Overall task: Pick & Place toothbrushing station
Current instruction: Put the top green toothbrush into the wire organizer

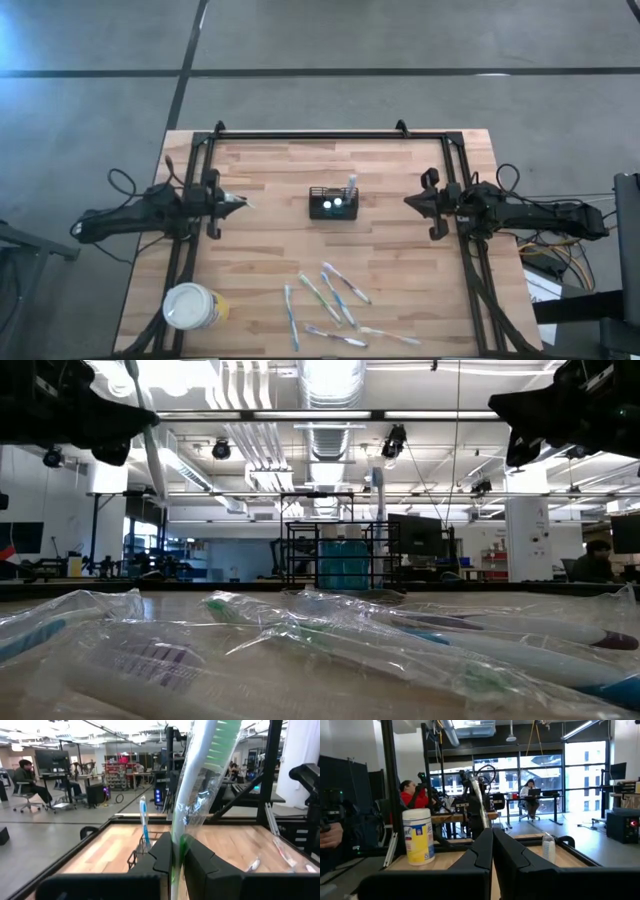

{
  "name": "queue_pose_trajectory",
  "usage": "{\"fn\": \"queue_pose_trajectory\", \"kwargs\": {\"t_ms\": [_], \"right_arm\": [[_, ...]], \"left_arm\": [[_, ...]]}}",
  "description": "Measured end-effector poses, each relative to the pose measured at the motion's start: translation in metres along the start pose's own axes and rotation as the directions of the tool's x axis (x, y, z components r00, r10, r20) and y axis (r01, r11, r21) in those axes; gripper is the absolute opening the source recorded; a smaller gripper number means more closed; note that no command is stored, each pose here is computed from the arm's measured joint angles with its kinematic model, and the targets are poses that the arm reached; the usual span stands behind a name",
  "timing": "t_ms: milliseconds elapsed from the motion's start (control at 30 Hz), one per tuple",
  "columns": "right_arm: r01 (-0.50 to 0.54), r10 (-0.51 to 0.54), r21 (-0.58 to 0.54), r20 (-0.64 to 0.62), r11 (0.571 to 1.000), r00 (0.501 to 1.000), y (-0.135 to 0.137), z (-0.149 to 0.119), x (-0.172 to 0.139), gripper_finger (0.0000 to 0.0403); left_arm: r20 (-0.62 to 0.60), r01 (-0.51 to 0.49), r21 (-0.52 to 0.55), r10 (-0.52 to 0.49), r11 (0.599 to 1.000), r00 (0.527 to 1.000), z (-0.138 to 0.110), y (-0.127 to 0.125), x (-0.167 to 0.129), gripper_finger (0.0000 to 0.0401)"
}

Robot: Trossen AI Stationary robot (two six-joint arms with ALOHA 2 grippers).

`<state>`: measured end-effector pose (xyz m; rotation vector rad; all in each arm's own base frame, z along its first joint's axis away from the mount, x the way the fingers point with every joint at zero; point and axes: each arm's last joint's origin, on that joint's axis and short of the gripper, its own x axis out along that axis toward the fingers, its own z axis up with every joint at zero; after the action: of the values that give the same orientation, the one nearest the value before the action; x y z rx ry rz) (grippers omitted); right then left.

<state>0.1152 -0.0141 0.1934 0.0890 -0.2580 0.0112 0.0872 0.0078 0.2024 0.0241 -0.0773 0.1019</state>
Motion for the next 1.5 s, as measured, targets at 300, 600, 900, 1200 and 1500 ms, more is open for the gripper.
{"fn": "queue_pose_trajectory", "kwargs": {"t_ms": [300,600,900,1200,1500], "right_arm": [[0.028,-0.028,-0.002,0.007,1.0,1.0,-0.001,0.001,0.0,0.0008],[0.12,-0.12,-0.021,0.012,0.993,0.993,-0.004,0.0,0.0,0.0008],[0.121,-0.121,-0.027,0.002,0.992,0.993,-0.004,-0.001,0.001,0.0008],[0.126,-0.127,-0.026,-0.039,0.992,0.991,-0.004,-0.005,0.001,0.0008],[0.133,-0.135,-0.024,-0.111,0.991,0.985,-0.006,-0.013,0.004,0.0008]], "left_arm": [[0.073,-0.002,-0.035,0.004,0.999,0.997,0.001,0.0,0.002,0.0025],[0.237,0.004,-0.017,0.0,1.0,0.972,0.03,0.0,0.01,0.0025],[0.14,-0.022,0.055,0.014,0.998,0.99,0.055,0.001,0.062,0.0025],[-0.049,-0.011,0.051,0.013,0.999,0.999,0.042,0.013,0.138,0.0025],[-0.065,0.021,0.004,-0.02,1.0,0.998,0.022,0.033,0.186,0.0025]]}}
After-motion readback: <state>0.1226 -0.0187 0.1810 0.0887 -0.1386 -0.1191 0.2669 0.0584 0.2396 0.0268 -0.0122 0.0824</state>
